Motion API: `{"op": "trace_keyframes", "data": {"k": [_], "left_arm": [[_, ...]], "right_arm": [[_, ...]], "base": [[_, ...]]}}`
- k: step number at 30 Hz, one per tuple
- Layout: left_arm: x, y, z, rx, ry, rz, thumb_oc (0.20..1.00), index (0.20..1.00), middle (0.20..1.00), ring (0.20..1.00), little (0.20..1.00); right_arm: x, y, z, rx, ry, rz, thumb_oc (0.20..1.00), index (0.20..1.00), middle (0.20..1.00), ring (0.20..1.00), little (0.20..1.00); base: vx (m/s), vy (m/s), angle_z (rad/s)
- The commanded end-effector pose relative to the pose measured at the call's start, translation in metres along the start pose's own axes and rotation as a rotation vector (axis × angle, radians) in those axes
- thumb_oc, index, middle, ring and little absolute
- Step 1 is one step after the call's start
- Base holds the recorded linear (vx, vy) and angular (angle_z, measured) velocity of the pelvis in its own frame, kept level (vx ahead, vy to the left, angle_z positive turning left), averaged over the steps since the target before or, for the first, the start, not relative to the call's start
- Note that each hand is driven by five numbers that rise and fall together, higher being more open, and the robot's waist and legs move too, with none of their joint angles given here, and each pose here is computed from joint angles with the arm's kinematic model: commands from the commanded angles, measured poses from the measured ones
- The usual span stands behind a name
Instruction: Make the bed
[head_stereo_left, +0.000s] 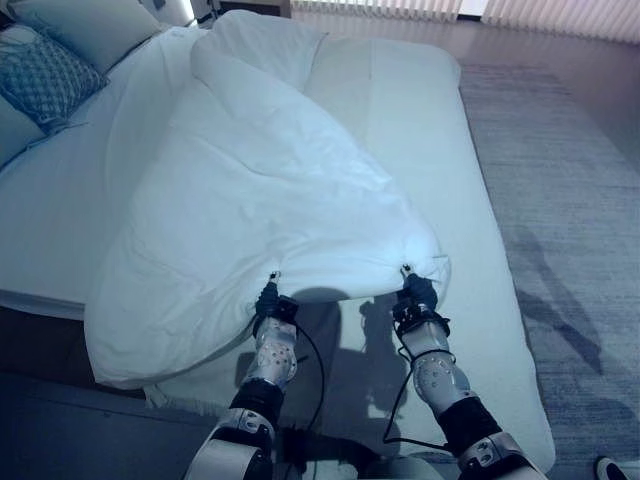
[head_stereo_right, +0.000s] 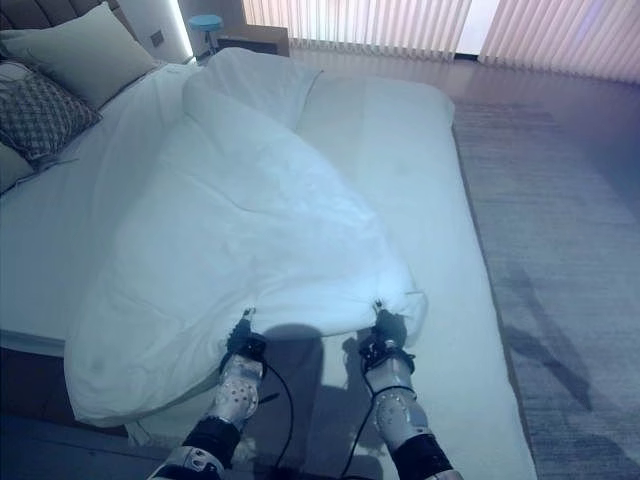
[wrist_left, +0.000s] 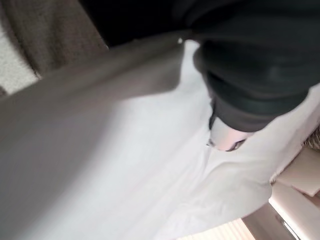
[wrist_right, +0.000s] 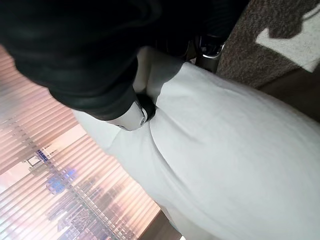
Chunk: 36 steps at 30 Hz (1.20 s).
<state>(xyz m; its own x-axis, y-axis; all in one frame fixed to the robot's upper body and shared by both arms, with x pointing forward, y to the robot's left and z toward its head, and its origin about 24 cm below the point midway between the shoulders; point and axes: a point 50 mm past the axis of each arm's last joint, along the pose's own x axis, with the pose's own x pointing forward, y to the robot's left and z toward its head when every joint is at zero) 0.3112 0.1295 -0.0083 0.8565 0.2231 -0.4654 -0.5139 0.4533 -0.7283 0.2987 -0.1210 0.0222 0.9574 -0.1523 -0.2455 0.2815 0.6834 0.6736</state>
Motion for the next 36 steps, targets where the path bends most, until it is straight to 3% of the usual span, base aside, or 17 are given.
{"op": "trace_keyframes", "data": {"k": [1, 5, 15, 22, 28, 36], "left_arm": [[0.008, 0.068, 0.118, 0.048, -0.384, 0.171, 0.200, 0.200, 0.200, 0.200, 0.200], [0.004, 0.080, 0.116, 0.053, -0.375, 0.186, 0.200, 0.200, 0.200, 0.200, 0.200], [-0.001, 0.066, 0.109, 0.182, -0.359, 0.039, 0.200, 0.200, 0.200, 0.200, 0.200], [-0.008, 0.074, 0.122, 0.238, -0.407, 0.031, 0.200, 0.200, 0.200, 0.200, 0.200], [-0.006, 0.055, 0.126, 0.337, -0.412, -0.042, 0.200, 0.200, 0.200, 0.200, 0.200], [-0.014, 0.069, 0.139, 0.341, -0.462, 0.013, 0.200, 0.200, 0.200, 0.200, 0.200]], "right_arm": [[-0.001, -0.073, 0.065, 0.022, -0.262, -0.215, 0.200, 0.200, 0.200, 0.200, 0.200], [-0.004, -0.082, 0.058, 0.003, -0.224, -0.224, 0.200, 0.200, 0.200, 0.200, 0.200], [-0.003, -0.100, 0.057, -0.047, -0.186, -0.271, 0.200, 0.200, 0.200, 0.200, 0.200], [0.002, -0.095, 0.052, -0.098, -0.126, -0.228, 0.200, 0.200, 0.200, 0.200, 0.200], [0.000, -0.088, 0.041, -0.092, -0.083, -0.199, 0.200, 0.200, 0.200, 0.200, 0.200], [-0.002, -0.071, 0.002, -0.066, 0.044, -0.134, 0.200, 0.200, 0.200, 0.200, 0.200]], "base": [[0.03, -0.041, 0.02], [-0.02, -0.057, 0.03], [-0.18, 0.103, 0.37], [-0.15, 0.486, -0.21], [-0.28, 0.599, -0.29], [-0.34, 0.410, -0.26]]}}
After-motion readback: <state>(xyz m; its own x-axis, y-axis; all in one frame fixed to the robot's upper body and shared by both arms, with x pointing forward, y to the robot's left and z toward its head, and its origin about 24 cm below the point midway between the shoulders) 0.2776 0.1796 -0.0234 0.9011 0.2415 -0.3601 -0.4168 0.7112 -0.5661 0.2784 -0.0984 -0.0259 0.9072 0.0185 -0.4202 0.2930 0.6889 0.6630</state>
